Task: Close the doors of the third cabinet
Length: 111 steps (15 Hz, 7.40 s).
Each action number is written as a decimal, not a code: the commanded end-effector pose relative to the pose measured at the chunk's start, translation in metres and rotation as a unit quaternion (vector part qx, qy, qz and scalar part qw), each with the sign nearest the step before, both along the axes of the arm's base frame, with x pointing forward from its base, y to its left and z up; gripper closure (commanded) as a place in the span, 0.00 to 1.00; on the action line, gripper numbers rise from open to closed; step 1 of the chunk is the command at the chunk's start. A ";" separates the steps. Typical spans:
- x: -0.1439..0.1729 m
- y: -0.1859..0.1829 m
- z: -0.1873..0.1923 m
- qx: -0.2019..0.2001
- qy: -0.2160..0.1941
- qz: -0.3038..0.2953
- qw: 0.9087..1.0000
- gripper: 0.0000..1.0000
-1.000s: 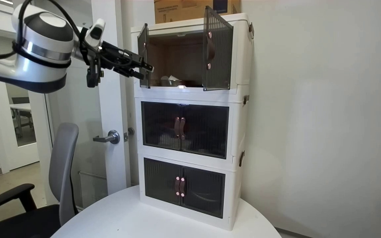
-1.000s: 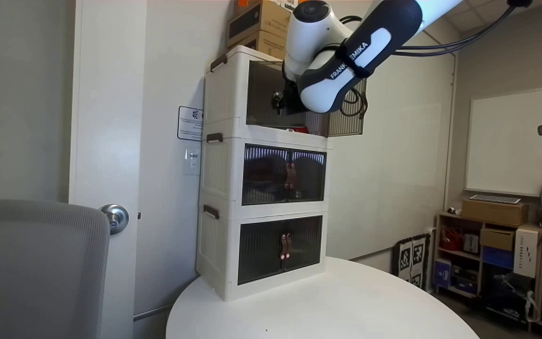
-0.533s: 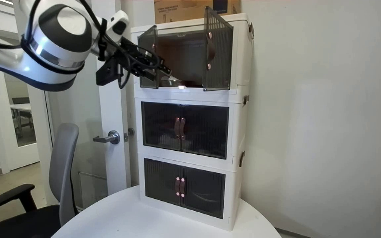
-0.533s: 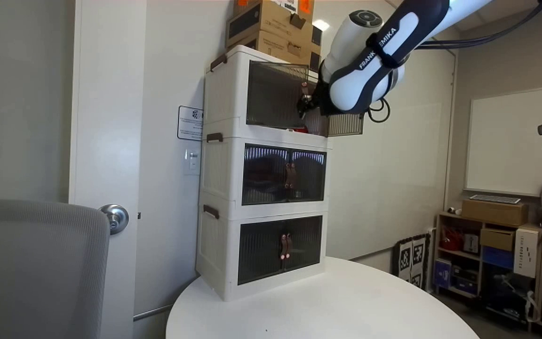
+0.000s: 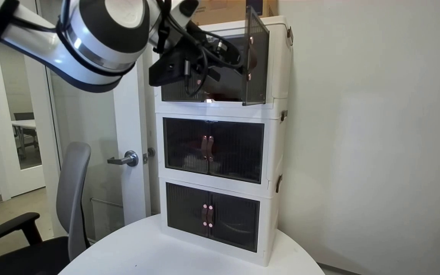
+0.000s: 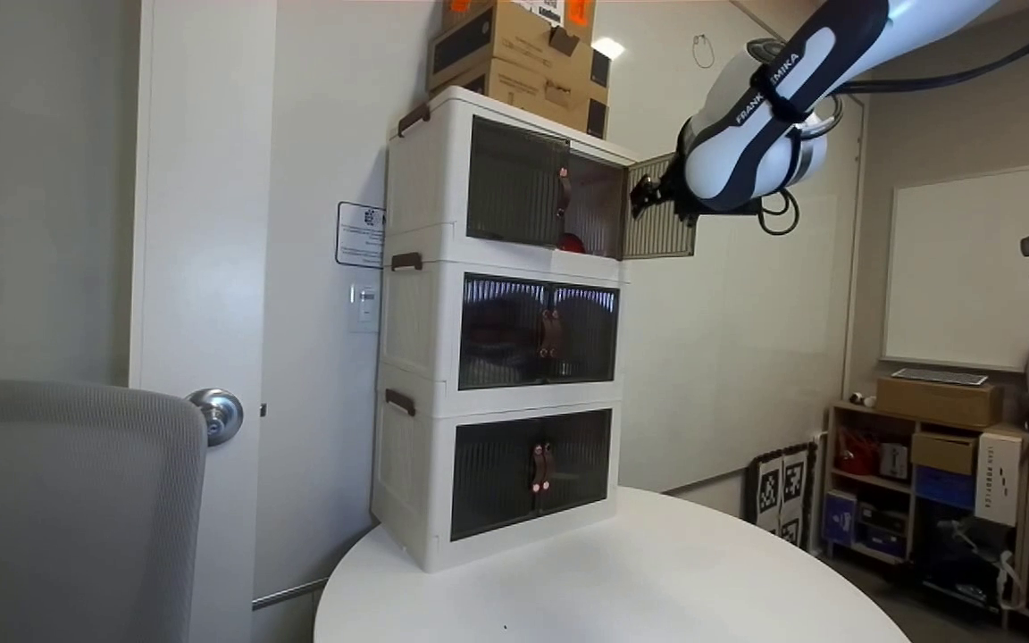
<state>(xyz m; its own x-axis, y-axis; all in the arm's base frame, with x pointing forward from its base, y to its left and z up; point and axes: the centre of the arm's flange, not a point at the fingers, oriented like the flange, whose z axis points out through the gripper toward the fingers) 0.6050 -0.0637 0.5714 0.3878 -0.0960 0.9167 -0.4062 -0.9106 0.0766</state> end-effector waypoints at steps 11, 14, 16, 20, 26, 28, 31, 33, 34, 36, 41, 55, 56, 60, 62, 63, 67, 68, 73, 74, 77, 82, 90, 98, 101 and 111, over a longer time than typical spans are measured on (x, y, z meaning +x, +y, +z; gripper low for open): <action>-0.008 0.140 -0.009 0.129 -0.053 0.069 0.988 0.00; -0.012 0.201 -0.016 0.115 -0.073 0.098 0.986 0.00; -0.013 0.227 -0.018 0.106 -0.089 0.110 0.984 0.00; -0.007 0.244 -0.012 0.082 -0.150 0.081 0.982 0.00; 0.008 0.234 -0.006 0.015 -0.222 0.051 0.974 0.00; 0.016 0.230 -0.008 -0.009 -0.221 0.061 0.973 0.00; 0.029 0.223 -0.013 -0.035 -0.206 0.067 0.976 0.00; 0.043 0.214 -0.014 -0.054 -0.199 0.069 0.976 0.00; 0.052 0.208 -0.013 -0.061 -0.192 0.071 0.977 0.00; 0.065 0.197 -0.012 -0.080 -0.187 0.070 0.977 0.00; 0.096 0.160 -0.008 -0.113 -0.182 0.067 0.974 0.50; 0.074 0.120 0.014 -0.047 -0.129 0.099 0.986 0.59; 0.061 0.112 0.021 -0.036 -0.117 0.099 0.988 0.50; 0.013 0.073 0.040 -0.007 -0.034 0.079 0.996 0.23; -0.008 0.055 0.045 0.015 0.012 0.075 0.997 0.08; -0.020 0.045 0.048 0.029 0.030 0.086 0.995 0.00; -0.059 0.022 0.061 0.078 0.087 0.131 0.985 0.00; -0.064 0.017 0.064 0.092 0.104 0.139 0.980 0.00; -0.064 0.001 0.077 0.168 0.214 0.185 0.944 0.00; -0.065 0.002 0.080 0.176 0.242 0.191 0.935 0.00; -0.075 0.011 0.084 0.149 0.317 0.169 0.921 0.00; -0.140 0.022 0.135 0.071 0.394 0.110 0.910 0.00; -0.330 0.007 0.201 -0.018 0.445 0.127 0.886 0.00; -0.341 -0.062 0.174 0.076 0.439 0.174 0.878 0.00; -0.339 -0.053 0.175 0.068 0.442 0.177 0.877 0.00; -0.339 -0.053 0.175 0.068 0.442 0.177 0.877 0.00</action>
